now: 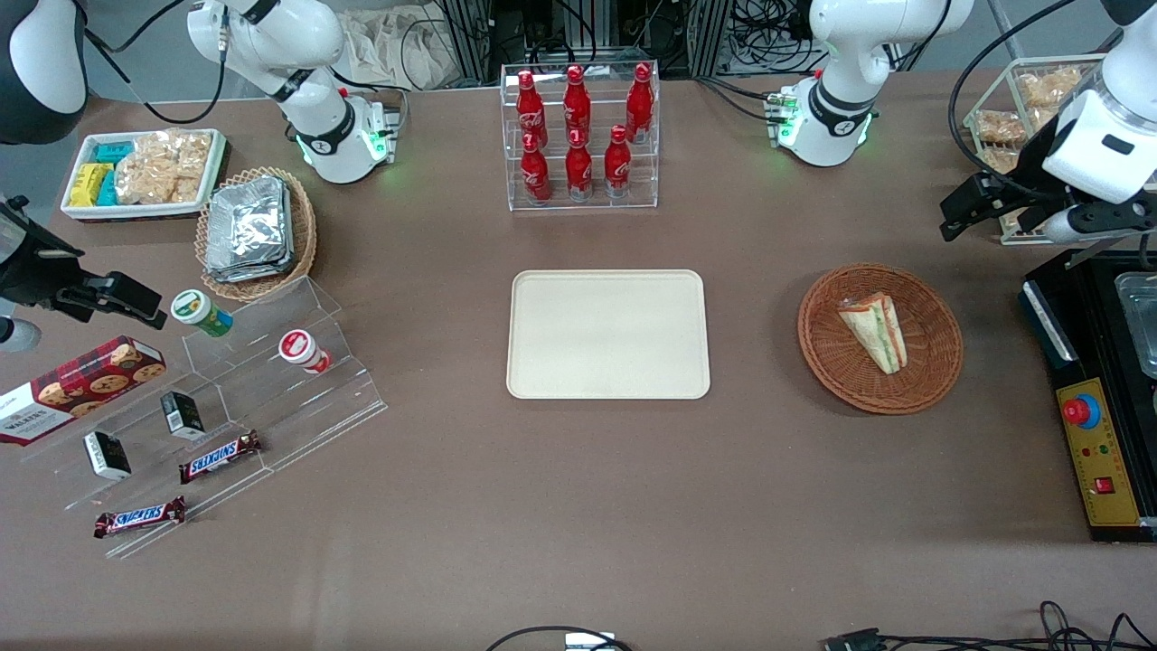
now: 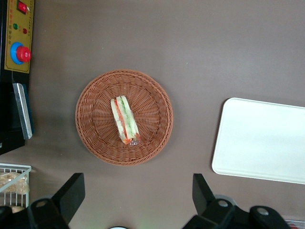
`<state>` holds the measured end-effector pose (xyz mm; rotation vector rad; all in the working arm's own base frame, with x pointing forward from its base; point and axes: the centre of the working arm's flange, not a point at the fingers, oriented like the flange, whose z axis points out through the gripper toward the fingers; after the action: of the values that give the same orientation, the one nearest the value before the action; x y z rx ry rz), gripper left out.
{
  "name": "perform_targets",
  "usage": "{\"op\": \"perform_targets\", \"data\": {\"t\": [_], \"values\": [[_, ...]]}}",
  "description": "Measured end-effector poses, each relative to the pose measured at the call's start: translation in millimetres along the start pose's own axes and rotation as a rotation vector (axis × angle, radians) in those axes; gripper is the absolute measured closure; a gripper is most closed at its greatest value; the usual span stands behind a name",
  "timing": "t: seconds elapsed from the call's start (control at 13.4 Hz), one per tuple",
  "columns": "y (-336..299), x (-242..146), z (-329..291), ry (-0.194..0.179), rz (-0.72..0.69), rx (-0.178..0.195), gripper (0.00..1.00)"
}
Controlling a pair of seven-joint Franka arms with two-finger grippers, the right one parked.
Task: Place sandwich from basket to tray
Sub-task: 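Move the left gripper over the sandwich in the wicker basket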
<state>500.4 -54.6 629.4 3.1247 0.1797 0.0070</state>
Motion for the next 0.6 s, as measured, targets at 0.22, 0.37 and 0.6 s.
{"op": "perform_targets", "data": {"t": [0.22, 0.37, 0.6], "values": [[0.0, -0.8, -1.2, -0.004, -0.009, 0.001, 0.0], [-1.0, -1.2, 0.5, -0.015, -0.011, 0.004, 0.0], [-3.0, -0.8, 18.4, -0.046, -0.02, 0.013, 0.0]]}}
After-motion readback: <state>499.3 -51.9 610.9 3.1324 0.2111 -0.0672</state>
